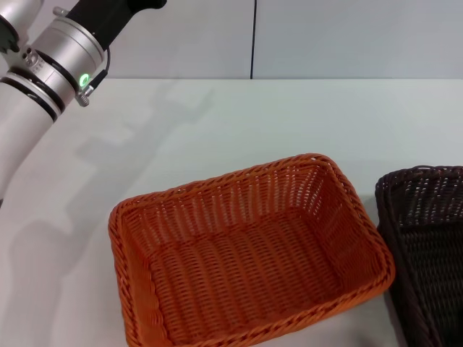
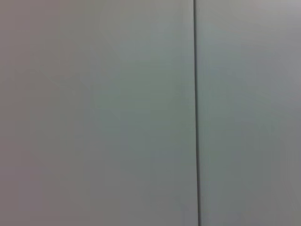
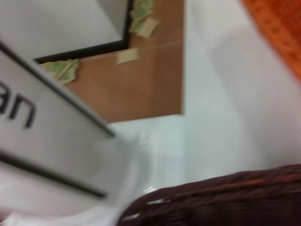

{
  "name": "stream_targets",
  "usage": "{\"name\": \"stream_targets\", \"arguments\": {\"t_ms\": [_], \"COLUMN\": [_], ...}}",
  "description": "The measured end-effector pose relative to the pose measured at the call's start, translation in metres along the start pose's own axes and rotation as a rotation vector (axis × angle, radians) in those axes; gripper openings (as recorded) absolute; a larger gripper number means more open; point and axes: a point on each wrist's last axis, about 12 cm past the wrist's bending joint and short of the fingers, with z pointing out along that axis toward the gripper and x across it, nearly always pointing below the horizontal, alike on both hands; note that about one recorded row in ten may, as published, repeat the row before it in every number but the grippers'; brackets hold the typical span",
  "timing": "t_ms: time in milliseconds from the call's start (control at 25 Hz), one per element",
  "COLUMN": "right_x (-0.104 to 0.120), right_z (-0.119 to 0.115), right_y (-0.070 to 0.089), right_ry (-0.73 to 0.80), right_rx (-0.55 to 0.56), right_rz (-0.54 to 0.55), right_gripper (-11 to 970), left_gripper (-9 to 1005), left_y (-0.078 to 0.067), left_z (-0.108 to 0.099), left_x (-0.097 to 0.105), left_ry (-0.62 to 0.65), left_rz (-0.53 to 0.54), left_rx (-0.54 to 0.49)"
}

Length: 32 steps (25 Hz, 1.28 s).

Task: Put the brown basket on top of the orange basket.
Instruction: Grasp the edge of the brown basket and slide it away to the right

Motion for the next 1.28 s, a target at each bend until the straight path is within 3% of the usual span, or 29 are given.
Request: {"name": "stream_targets", "arguments": {"t_ms": [320, 640, 880, 1280], "right_x": [0.004, 0.003, 0.004, 0.007], "right_z": [-0.056, -0.085, -0.085, -0.062], "right_y": [-0.028, -0.046, -0.059, -0.086], "right_ry": [-0.118, -0.112, -0.098, -0.056], "right_rx": [0.42, 0.613, 0.68, 0.643], "right_rz": [0.032, 0.035, 0.04, 0.052], "right_gripper": [609, 609, 609, 608], "left_gripper": [846, 846, 846, 846], "left_y": [0.002, 0.004, 0.005, 0.007], "left_z": [-0.004, -0.009, -0.015, -0.018], "left_x": [0.007, 0.01, 0.013, 0.016], "left_ry": [0.026, 0.033, 0.044, 0.057], "left_rz": [0.003, 0.001, -0.007, -0.016], "left_rx": [-0.012, -0.018, -0.025, -0.041]}}
